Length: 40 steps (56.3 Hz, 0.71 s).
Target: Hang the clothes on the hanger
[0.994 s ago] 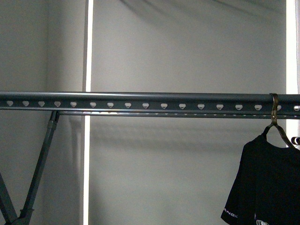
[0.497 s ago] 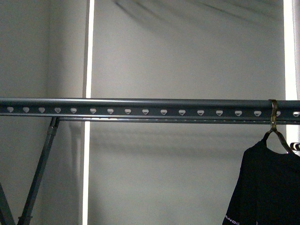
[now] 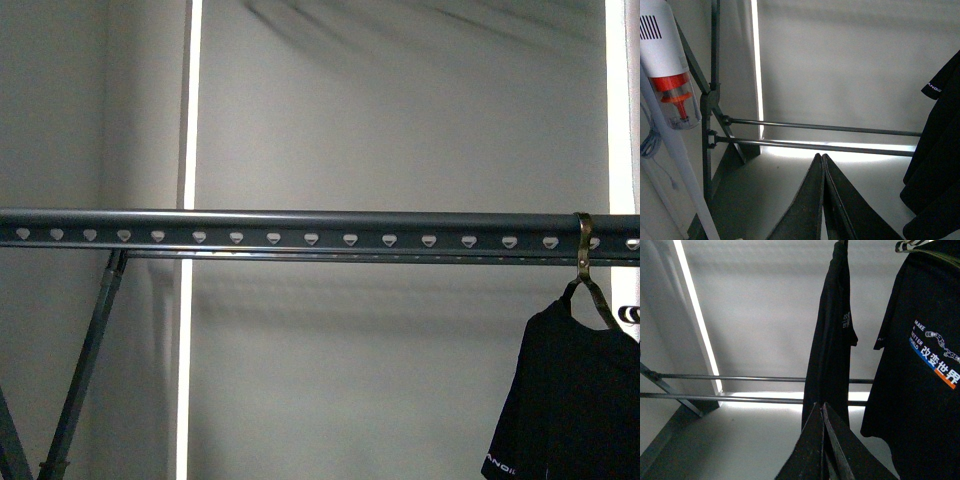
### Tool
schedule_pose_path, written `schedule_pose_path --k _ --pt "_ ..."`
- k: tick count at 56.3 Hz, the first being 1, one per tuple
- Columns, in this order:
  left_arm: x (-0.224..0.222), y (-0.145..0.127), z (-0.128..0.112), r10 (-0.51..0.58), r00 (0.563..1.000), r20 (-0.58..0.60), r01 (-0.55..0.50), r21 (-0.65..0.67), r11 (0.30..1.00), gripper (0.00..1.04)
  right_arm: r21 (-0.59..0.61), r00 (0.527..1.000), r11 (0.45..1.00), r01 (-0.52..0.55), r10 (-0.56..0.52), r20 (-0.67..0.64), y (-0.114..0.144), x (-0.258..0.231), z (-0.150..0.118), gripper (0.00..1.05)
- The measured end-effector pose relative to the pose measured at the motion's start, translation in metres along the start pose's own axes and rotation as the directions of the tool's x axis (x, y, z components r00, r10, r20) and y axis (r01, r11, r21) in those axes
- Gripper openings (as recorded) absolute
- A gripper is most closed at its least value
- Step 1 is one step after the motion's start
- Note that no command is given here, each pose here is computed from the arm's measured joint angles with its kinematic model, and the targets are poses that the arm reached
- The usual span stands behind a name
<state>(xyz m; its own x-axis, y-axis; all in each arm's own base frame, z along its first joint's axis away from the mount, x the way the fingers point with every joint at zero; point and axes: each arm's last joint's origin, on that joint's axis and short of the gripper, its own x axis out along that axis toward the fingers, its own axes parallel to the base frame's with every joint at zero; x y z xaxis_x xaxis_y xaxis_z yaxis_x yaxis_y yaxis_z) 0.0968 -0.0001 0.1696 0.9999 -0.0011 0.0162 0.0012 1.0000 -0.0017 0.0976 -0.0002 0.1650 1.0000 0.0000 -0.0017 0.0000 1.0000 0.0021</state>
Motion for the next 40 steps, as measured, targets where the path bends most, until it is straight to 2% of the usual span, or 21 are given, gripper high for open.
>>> schedule_pose_path --k 20,23,26,30,40 --pt "0.0000 0.0000 0.0000 0.000 1.000 0.000 0.000 0.000 1.000 0.04 0.000 1.000 1.000 0.000 0.000 0.000 0.0000 0.0000 0.0000 0.02" --pt "0.0000 0.0000 0.0000 0.000 1.000 0.000 0.000 0.000 1.000 0.10 -0.001 1.000 1.000 0.000 0.000 0.000 0.0000 0.0000 0.0000 0.05" --pt "0.0000 0.0000 0.0000 0.000 1.000 0.000 0.000 0.000 1.000 0.23 -0.002 1.000 1.000 0.000 0.000 0.000 0.0000 0.0000 0.0000 0.17" --pt "0.0000 0.0000 0.0000 0.000 1.000 0.000 0.000 0.000 1.000 0.34 -0.002 1.000 1.000 0.000 0.000 0.000 0.0000 0.0000 0.0000 0.27" --pt "0.0000 0.0000 0.0000 0.000 1.000 0.000 0.000 0.000 1.000 0.69 -0.002 1.000 1.000 0.000 0.000 0.000 0.0000 0.0000 0.0000 0.62"
